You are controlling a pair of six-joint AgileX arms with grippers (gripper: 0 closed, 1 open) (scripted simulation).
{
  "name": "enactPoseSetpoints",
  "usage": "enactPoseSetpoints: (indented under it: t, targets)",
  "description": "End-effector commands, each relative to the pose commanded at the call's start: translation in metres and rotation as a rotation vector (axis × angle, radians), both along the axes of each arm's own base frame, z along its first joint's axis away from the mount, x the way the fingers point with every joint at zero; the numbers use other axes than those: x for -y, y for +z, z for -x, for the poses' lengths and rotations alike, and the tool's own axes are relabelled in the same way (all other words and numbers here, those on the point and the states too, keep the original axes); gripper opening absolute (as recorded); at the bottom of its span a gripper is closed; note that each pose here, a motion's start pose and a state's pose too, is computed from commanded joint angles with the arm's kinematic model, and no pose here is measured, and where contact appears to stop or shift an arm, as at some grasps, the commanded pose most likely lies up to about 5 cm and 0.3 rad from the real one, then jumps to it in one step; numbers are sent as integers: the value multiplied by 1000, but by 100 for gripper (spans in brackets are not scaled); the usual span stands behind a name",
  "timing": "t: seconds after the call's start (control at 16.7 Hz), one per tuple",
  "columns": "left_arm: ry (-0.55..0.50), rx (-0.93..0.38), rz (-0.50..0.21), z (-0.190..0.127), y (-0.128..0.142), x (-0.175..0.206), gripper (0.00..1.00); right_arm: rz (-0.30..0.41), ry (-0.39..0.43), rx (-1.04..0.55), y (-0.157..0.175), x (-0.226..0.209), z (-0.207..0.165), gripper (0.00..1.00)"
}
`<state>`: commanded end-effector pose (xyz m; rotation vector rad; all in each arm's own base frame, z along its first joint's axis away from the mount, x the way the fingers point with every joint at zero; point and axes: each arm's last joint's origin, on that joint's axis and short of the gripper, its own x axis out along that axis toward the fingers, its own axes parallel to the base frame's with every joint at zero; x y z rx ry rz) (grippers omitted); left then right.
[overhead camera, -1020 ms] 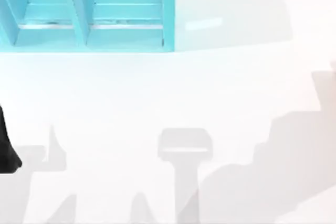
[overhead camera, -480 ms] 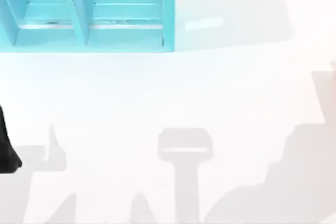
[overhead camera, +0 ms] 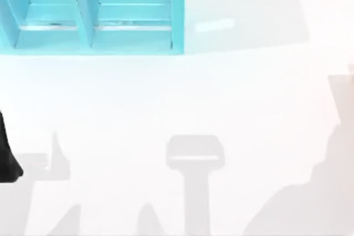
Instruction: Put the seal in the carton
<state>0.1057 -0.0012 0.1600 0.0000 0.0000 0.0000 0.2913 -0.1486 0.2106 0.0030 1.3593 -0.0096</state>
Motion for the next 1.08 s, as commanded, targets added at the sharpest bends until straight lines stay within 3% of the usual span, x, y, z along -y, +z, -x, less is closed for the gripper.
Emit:
enactPoseSetpoints:
  t: [0.36,1.08]
  targets:
    - [0,0,0,0,0,0,100,-6,-1,-11,-14,0,0,0]
    - [0,0,0,0,0,0,100,-6,-1,-11,-14,0,0,90]
